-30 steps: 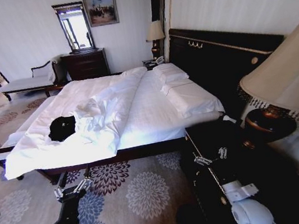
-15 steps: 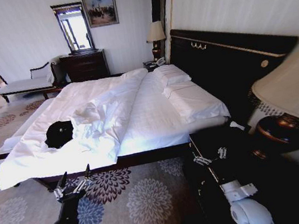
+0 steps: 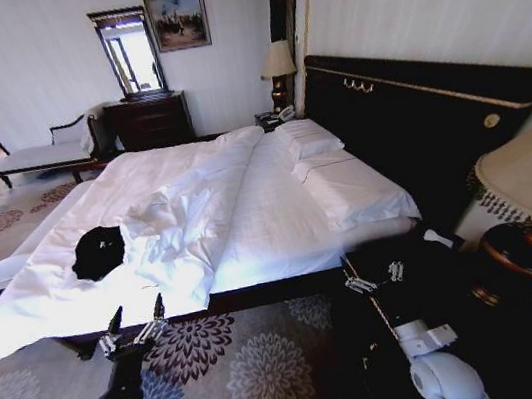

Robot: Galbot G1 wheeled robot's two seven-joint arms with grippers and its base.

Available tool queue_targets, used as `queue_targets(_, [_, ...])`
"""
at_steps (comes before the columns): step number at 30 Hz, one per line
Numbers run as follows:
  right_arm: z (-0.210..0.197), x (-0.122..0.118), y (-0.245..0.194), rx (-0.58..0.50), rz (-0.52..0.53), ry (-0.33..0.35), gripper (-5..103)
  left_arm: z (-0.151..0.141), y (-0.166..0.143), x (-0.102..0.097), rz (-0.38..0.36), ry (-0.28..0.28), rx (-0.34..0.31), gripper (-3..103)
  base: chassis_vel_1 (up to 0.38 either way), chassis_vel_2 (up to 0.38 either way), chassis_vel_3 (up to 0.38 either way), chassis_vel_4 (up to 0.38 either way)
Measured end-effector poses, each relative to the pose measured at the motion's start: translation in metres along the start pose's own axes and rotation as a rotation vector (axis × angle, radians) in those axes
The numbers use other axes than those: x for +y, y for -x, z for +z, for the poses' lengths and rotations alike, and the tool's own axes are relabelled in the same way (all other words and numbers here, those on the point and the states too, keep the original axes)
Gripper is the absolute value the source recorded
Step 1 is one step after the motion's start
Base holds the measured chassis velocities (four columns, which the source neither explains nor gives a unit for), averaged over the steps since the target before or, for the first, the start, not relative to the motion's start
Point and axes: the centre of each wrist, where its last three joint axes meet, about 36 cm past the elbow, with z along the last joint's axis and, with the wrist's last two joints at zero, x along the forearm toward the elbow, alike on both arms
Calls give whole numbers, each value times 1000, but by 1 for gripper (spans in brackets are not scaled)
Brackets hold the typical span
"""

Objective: Fold the clothes on the bed.

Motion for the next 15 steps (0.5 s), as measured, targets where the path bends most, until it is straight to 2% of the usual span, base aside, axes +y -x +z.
queue_targets(15, [0,-1,-1,4,2,-3,100,5,-1,-4,8,1,4,100,-122,120,138,-115])
